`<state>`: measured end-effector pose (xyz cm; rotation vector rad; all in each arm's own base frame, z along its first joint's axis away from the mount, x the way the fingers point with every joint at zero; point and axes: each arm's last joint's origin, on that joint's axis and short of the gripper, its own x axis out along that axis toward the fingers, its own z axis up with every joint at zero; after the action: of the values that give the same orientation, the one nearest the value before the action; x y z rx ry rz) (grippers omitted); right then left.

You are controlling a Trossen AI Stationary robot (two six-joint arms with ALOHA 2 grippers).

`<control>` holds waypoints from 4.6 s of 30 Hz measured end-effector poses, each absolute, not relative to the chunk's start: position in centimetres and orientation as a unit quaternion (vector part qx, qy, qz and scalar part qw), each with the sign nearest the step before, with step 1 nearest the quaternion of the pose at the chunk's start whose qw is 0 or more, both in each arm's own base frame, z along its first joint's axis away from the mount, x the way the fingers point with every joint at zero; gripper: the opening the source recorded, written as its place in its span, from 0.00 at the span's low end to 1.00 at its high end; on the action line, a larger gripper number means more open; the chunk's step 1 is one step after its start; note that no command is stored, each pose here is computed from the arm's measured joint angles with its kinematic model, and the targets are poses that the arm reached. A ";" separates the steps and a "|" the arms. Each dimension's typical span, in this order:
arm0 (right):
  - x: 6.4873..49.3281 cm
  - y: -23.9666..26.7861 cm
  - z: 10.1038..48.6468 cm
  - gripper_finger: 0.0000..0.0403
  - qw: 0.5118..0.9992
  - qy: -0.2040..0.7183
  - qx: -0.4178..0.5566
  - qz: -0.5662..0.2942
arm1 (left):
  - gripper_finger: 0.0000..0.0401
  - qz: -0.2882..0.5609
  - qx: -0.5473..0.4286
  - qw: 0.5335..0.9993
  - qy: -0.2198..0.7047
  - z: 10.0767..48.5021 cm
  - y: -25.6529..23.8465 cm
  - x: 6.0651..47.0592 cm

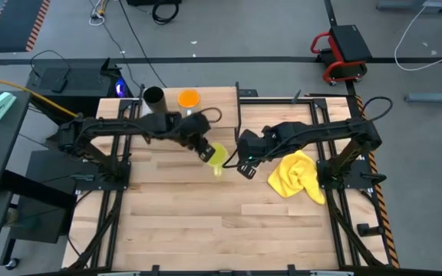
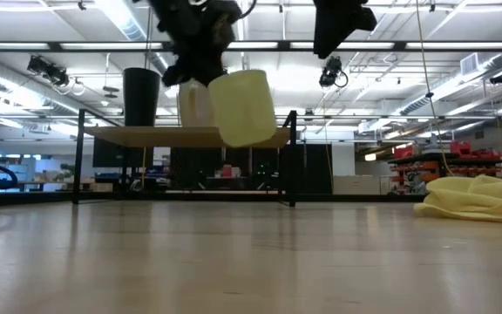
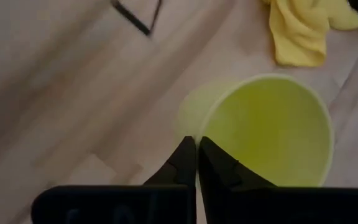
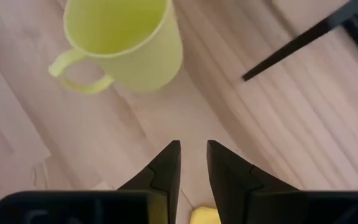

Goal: Stack small to large cups/mugs on shelf
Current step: Put the yellow mug on the shelf

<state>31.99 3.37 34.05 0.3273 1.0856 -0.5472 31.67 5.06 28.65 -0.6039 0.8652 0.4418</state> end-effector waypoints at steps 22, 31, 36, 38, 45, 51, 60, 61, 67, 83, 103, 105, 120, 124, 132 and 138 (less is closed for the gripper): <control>27.0 1.1 38.5 0.09 0.830 0.462 0.127 -0.286 | 0.02 0.242 -0.185 0.846 0.437 37.4 12.7 38.2; 26.9 -0.3 38.6 0.06 0.828 0.468 0.109 -0.288 | 0.02 0.287 -0.183 0.838 0.427 38.6 16.1 37.0; 26.9 -1.1 38.6 0.05 0.827 0.470 0.104 -0.292 | 0.02 0.297 -0.174 0.826 0.446 38.3 17.9 36.0; 26.9 -1.4 38.6 0.05 0.826 0.471 0.103 -0.294 | 0.02 0.303 -0.173 0.826 0.443 38.3 18.5 35.8; 27.1 -2.4 38.7 0.03 0.829 0.464 0.108 -0.293 | 0.02 0.301 -0.158 0.825 0.451 38.2 19.8 35.1; 27.3 -3.3 38.8 0.03 0.833 0.458 0.114 -0.288 | 0.03 0.293 -0.160 0.829 0.449 38.2 20.3 34.9; 27.3 -4.4 38.9 0.03 0.833 0.456 0.113 -0.292 | 0.02 0.279 -0.160 0.820 0.473 36.3 21.2 35.9; 27.2 -4.5 38.9 0.03 0.832 0.457 0.113 -0.293 | 0.03 0.279 -0.160 0.821 0.473 36.3 21.2 35.8; 27.2 -4.8 38.9 0.03 0.833 0.457 0.117 -0.288 | 0.03 0.280 -0.156 0.821 0.473 36.3 21.6 35.7; 27.2 -5.0 38.9 0.03 0.834 0.460 0.108 -0.284 | 0.18 0.282 -0.152 0.827 0.461 36.4 21.8 35.9; 27.2 -5.0 38.9 0.03 0.835 0.463 0.100 -0.280 | 0.21 0.303 -0.138 0.838 0.432 38.8 21.6 35.4; 27.2 -5.2 38.9 0.03 0.835 0.464 0.096 -0.279 | 0.22 0.308 -0.141 0.842 0.421 39.6 21.4 35.0; 27.4 -13.6 34.9 0.01 0.875 0.402 0.212 -0.165 | 0.18 0.292 -0.163 0.840 0.428 43.3 15.8 32.0; 28.6 -13.5 32.6 0.00 0.894 0.368 0.214 -0.141 | 0.18 0.290 -0.149 0.844 0.425 43.9 14.5 31.9; 30.1 -12.8 31.9 0.00 0.917 0.316 0.201 -0.137 | 0.17 0.303 -0.142 0.842 0.424 44.2 13.8 31.7; 31.0 -13.8 31.0 0.00 0.916 0.310 0.205 -0.152 | 0.15 0.304 -0.141 0.842 0.423 44.2 13.8 31.7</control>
<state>30.96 -13.79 30.99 0.4211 0.6381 -0.3132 31.71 13.80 44.20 -0.2976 0.8941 0.6432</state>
